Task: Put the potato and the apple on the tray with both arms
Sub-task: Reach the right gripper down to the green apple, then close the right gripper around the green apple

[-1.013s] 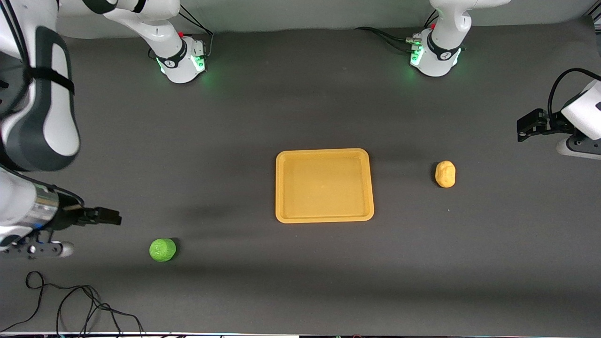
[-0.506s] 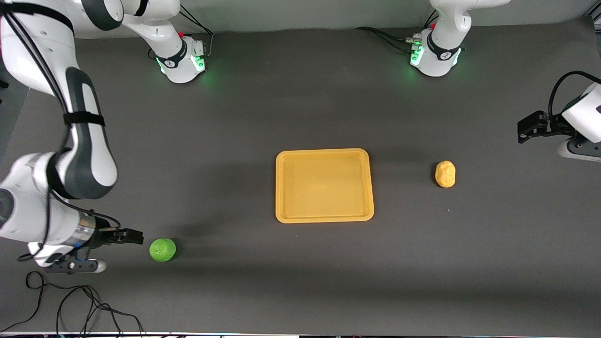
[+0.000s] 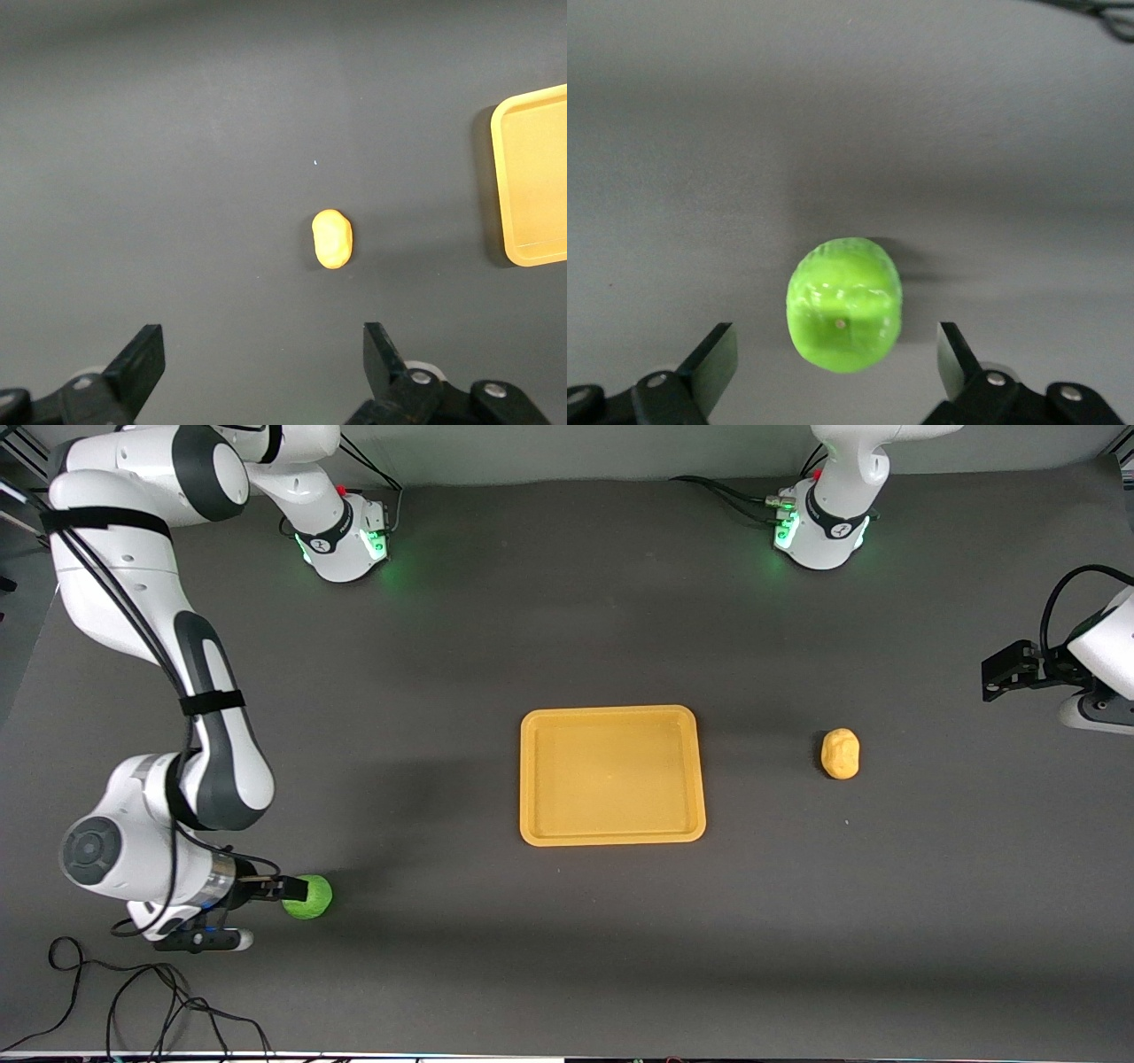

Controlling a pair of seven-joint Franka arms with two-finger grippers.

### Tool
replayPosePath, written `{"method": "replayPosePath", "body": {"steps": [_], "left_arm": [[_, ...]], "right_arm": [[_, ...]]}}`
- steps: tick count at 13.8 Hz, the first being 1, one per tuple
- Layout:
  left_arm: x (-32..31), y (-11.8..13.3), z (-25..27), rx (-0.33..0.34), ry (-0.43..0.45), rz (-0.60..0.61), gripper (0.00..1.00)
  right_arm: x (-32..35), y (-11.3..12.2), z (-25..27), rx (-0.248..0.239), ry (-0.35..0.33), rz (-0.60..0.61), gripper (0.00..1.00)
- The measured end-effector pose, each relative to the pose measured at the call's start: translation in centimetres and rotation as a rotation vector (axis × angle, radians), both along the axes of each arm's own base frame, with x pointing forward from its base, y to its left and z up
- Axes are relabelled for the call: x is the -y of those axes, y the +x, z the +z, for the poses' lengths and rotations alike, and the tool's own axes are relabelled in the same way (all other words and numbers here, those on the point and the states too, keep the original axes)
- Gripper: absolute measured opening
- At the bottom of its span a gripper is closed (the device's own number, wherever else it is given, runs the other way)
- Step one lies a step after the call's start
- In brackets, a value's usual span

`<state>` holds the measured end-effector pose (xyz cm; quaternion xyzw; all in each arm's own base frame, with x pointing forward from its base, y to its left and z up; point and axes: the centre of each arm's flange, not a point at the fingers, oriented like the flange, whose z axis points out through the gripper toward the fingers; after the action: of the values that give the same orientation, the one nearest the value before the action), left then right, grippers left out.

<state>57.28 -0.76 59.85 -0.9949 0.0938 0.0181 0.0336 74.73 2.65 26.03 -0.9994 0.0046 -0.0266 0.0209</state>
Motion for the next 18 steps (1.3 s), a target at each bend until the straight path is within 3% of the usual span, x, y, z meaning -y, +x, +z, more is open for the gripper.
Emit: {"method": "replayPosePath", "body": {"steps": [8, 18], "left_arm": [[1.0, 0.4, -0.3, 0.013, -0.018, -0.015, 1.0], [1.2, 0.9, 1.7, 0.054, -0.025, -0.018, 1.0]], "right_arm": [[-0.8, -0.2, -4.4, 0.029, 0.001, 0.002, 1.0], [-0.5, -0.9, -6.4, -0.002, -0.002, -0.001, 1.0]]}}
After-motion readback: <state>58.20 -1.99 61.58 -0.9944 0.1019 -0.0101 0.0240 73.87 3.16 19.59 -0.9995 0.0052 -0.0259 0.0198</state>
